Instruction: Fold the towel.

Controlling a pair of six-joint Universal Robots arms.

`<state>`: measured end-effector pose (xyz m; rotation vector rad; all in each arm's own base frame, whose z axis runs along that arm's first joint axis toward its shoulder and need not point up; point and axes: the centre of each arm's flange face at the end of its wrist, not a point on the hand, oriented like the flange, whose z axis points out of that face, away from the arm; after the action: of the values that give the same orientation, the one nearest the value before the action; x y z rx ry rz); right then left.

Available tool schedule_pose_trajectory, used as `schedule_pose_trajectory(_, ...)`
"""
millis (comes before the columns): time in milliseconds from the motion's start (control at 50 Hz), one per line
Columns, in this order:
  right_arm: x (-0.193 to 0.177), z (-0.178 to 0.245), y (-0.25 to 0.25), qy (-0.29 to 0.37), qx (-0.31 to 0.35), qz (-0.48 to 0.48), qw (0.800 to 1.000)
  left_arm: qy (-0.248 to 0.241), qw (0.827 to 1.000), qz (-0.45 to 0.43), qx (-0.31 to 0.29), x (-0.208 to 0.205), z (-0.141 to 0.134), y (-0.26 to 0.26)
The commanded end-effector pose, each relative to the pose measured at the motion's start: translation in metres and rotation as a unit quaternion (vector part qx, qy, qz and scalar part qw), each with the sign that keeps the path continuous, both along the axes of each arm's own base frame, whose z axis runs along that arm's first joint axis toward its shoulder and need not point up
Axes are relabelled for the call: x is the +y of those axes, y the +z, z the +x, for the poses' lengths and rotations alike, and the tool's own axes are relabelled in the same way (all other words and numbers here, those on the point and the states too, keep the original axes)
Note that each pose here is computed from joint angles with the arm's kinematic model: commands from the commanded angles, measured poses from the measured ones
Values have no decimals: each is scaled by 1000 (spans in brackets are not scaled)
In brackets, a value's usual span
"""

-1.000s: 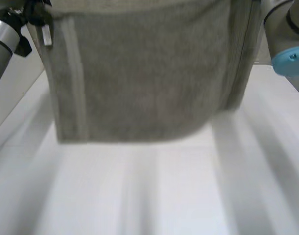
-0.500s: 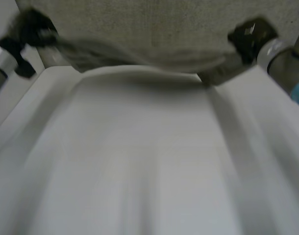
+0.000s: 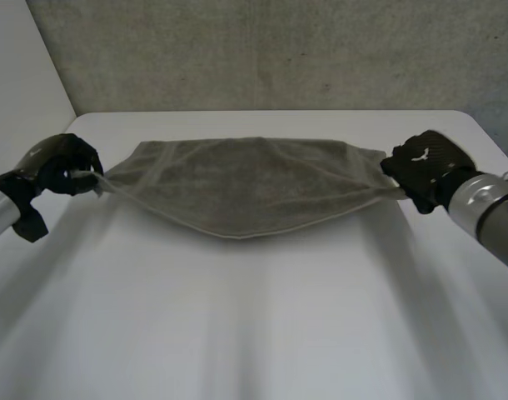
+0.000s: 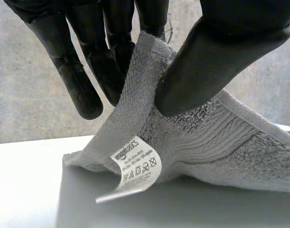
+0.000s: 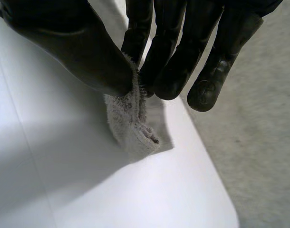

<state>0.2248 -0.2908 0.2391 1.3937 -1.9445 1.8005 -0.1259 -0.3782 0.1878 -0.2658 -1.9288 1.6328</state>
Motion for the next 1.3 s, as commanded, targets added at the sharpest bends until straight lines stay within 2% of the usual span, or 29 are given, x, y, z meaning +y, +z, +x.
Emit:
schedule_pose_trajectory(20,13,-39,44,-57,-4,-41,997,3,1000,4,9,24,18,29)
schedule_pose_trajectory(160,19,-64,67,-85,2,-48,995,-3,1000,18,26,45,31,51)
schedule_pose_trajectory(220,20,-59,70,-60,5,-53,997,-18,998,35,54,50,31,57)
schedule_pose_trajectory(300,17,-59,61,-57,9,-41,997,-21,997,39,59,50,27,56)
schedule_pose_trajectory(400,-11,-45,18,-43,15,12,999,-28,997,44,62,39,23,42)
schedule_pose_trajectory(480,-22,-34,5,-50,24,10,998,-35,997,52,53,20,-3,18)
schedule_pose_trajectory(620,-61,-23,-30,-95,50,7,994,13,997,58,43,-24,-10,-9)
schedule_pose_trajectory(740,-85,-19,-42,-103,45,-3,994,18,998,43,39,-48,-19,-16)
schedule_pose_trajectory(840,-106,2,-51,-101,35,-47,993,30,999,21,34,-74,-28,-24)
schedule_pose_trajectory(1040,-128,28,-78,-94,28,-87,991,22,999,12,31,-89,-55,-44)
schedule_pose_trajectory(1220,-146,30,-98,-130,35,-94,986,43,999,7,28,-99,-54,-56)
schedule_pose_trajectory(1300,-150,30,-94,-159,34,-106,981,47,999,-8,7,-100,-53,-53)
